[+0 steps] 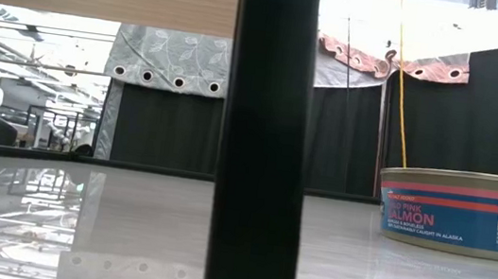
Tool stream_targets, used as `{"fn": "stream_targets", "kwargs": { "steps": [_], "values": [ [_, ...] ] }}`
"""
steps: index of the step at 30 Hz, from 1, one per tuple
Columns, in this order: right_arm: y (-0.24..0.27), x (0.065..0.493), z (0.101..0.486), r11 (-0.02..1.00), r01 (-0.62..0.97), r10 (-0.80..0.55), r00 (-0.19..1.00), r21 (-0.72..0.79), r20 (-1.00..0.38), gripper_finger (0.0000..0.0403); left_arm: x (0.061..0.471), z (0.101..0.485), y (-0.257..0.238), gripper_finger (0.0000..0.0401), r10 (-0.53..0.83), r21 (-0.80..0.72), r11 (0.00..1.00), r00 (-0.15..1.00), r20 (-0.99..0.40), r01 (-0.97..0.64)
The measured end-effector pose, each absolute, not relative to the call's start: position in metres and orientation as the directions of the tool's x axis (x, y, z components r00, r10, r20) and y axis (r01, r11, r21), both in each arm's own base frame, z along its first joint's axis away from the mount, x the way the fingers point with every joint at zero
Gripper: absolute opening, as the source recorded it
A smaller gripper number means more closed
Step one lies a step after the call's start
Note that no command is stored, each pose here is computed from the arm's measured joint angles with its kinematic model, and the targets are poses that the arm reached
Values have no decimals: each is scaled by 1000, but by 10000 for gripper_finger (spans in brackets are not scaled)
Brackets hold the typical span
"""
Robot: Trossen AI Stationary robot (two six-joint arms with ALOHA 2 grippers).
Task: Stack canned seafood by type on shelf
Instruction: Stack the blue pink tuna can on top of the blue pink tuna can on the shelf
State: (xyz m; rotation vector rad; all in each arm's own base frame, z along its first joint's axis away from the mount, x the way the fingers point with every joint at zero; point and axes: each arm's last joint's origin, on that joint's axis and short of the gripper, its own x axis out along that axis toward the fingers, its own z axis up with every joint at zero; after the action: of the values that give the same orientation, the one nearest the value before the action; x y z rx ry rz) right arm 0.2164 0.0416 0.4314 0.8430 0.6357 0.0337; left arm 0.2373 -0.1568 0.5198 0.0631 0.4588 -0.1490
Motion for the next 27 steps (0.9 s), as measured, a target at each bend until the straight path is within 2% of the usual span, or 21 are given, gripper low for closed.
{"fn": "stream_targets", "kwargs": {
  "steps": [4, 7, 11, 18, 20, 22, 27],
  "values": [
    [61, 223, 384, 689, 370, 281, 656, 623, -701, 312, 211, 537, -136, 311, -64, -162, 987, 921, -383, 1],
    [76, 223, 339, 677, 458, 299, 544, 577, -784, 274, 190, 547, -123, 303, -70, -294, 955, 932, -357, -41],
    [93, 223, 283, 623, 493, 367, 501, 607, -784, 190, 172, 548, -120, 269, -99, -363, 931, 919, -381, -50],
    [107, 220, 218, 517, 525, 415, 538, 676, -734, 23, 163, 536, -130, 174, -97, -315, 947, 876, -473, -65],
    [109, 219, 209, 495, 545, 402, 546, 676, -735, 9, 165, 533, -135, 148, -81, -305, 949, 872, -483, -80],
    [110, 218, 203, 494, 566, 377, 545, 660, -749, 14, 167, 531, -139, 128, -77, -297, 951, 868, -491, -84],
    [112, 222, 190, 517, 597, 337, 516, 613, -787, 5, 172, 528, -144, 108, -71, -288, 954, 863, -499, -88]
  ]
}}
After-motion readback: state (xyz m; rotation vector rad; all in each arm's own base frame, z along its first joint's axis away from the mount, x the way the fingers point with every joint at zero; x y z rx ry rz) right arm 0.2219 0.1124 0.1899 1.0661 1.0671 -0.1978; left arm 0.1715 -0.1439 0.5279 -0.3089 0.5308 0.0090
